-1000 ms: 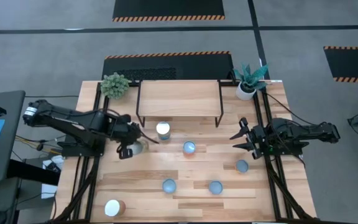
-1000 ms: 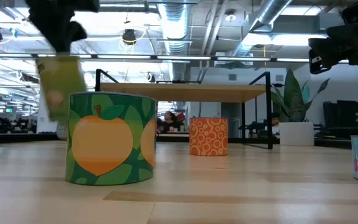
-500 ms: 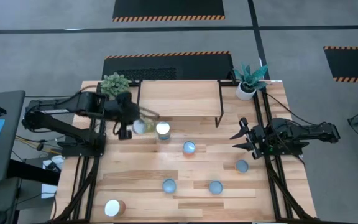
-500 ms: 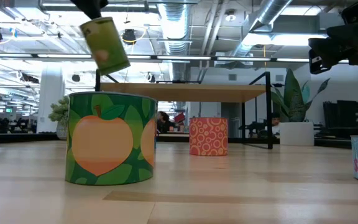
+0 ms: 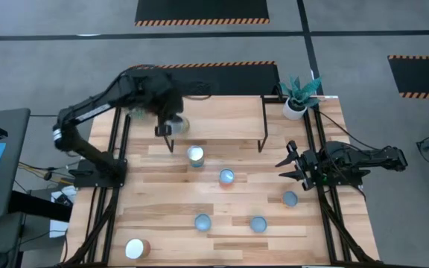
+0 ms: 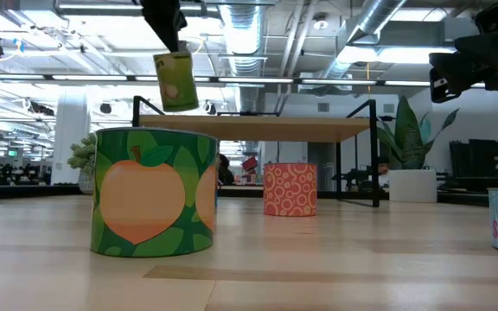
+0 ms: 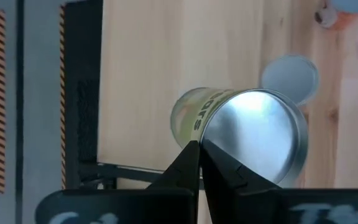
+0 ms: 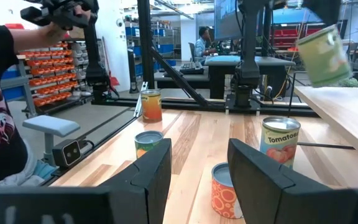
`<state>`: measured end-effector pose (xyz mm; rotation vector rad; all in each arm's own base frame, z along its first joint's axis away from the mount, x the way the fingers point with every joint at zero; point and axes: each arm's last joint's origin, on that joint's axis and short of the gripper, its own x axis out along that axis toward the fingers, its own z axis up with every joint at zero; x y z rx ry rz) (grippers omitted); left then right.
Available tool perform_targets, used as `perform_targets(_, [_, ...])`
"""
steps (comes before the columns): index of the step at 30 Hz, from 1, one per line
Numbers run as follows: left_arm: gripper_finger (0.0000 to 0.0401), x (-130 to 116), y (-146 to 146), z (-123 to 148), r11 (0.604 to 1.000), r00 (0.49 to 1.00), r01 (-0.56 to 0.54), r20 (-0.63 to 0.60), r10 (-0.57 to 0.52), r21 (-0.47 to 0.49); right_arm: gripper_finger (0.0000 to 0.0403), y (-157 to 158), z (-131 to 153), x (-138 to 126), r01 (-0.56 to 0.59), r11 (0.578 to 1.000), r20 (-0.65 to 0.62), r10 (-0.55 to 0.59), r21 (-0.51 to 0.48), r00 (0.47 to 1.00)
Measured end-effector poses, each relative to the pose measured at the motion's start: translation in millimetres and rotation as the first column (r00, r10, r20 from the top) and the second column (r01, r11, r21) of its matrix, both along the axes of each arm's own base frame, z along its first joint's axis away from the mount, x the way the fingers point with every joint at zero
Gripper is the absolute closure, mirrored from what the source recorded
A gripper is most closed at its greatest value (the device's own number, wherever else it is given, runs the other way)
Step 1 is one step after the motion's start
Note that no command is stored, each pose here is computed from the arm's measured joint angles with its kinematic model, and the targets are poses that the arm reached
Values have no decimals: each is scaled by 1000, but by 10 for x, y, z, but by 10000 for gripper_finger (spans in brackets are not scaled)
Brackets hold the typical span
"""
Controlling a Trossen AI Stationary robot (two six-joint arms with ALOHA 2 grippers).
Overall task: Pick and place cans onto a shelf
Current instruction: Put the canned pears on the shelf
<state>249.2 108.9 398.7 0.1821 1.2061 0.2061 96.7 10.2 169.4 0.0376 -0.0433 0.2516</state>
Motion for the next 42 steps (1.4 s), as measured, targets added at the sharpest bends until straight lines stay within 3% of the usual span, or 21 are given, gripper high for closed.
perform_targets(4, [401,118,215,39,998,1000,-9,-28,7,-62,221,0,0,0,0,1000,0,0,0,1000])
perform_targets(10, [401,260,457,-131,991,992,-22,-123,6,-131,221,0,0,0,0,1000,0,0,0,1000])
perform_targets(24, [399,263,593,-188,991,991,-41,-131,25,-126,221,0,0,0,0,1000,0,0,0,1000])
perform_targets(42, [305,236,594,-101,996,989,-66,-133,58,-58,221,0,-1,0,0,1000,0,0,0,1000])
